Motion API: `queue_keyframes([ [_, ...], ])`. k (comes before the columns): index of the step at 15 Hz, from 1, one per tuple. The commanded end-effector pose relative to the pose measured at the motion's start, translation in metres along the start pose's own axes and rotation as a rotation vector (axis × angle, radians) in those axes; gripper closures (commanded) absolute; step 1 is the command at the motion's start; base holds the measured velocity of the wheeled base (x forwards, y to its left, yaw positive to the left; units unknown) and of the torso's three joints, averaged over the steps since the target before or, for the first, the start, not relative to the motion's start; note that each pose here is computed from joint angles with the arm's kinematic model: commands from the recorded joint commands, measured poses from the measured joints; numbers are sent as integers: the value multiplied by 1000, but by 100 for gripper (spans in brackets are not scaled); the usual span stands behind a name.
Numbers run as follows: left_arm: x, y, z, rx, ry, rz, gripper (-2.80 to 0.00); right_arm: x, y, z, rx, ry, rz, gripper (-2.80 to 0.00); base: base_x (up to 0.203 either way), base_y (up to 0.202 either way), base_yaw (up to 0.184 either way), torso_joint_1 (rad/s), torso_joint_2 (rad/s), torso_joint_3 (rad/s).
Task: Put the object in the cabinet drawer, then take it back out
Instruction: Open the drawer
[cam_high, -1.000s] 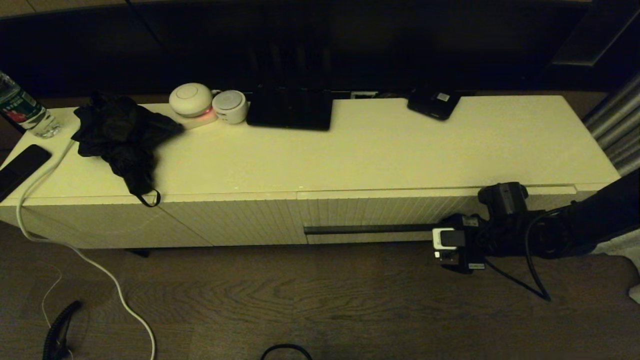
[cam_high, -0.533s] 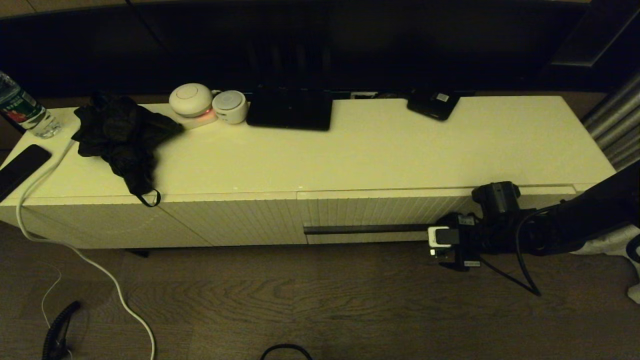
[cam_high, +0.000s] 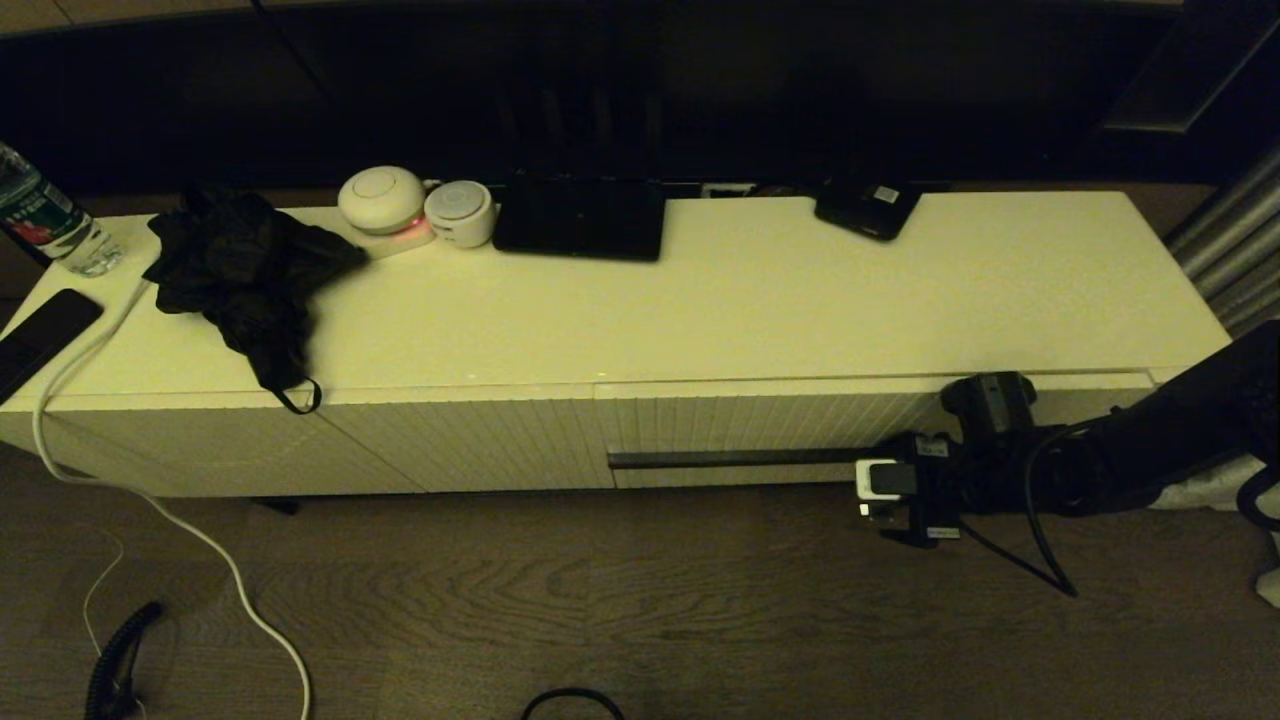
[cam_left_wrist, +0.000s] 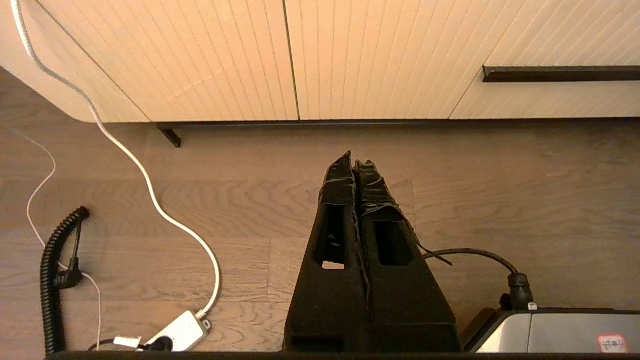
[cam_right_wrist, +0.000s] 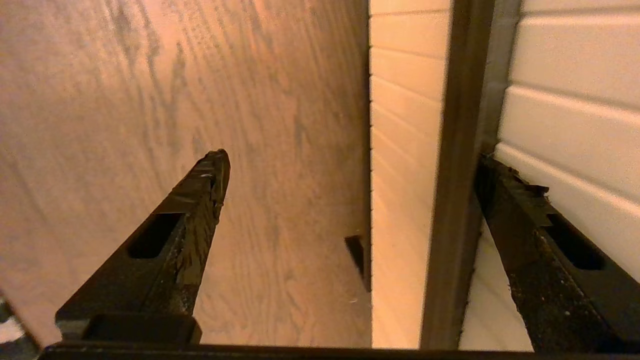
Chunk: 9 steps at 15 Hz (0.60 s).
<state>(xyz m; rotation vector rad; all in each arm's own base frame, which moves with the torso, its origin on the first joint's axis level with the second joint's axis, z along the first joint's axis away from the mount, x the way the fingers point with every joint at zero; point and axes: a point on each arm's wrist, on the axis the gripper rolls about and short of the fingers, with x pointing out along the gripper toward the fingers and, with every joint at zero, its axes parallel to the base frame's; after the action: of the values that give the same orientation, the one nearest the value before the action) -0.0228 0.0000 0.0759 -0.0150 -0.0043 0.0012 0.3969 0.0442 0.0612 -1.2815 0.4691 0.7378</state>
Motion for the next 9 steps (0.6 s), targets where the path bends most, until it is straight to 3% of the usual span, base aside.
queue_keyframes([
  [1,0,0,0,0,-1,0,0,-6,4,2,-9,-4,15,-280,0,0,0,0,0,0],
  [9,0,0,0,0,-2,0,0,-27,39,8,-17,-8,123,-280,0,0,0,0,0,0],
])
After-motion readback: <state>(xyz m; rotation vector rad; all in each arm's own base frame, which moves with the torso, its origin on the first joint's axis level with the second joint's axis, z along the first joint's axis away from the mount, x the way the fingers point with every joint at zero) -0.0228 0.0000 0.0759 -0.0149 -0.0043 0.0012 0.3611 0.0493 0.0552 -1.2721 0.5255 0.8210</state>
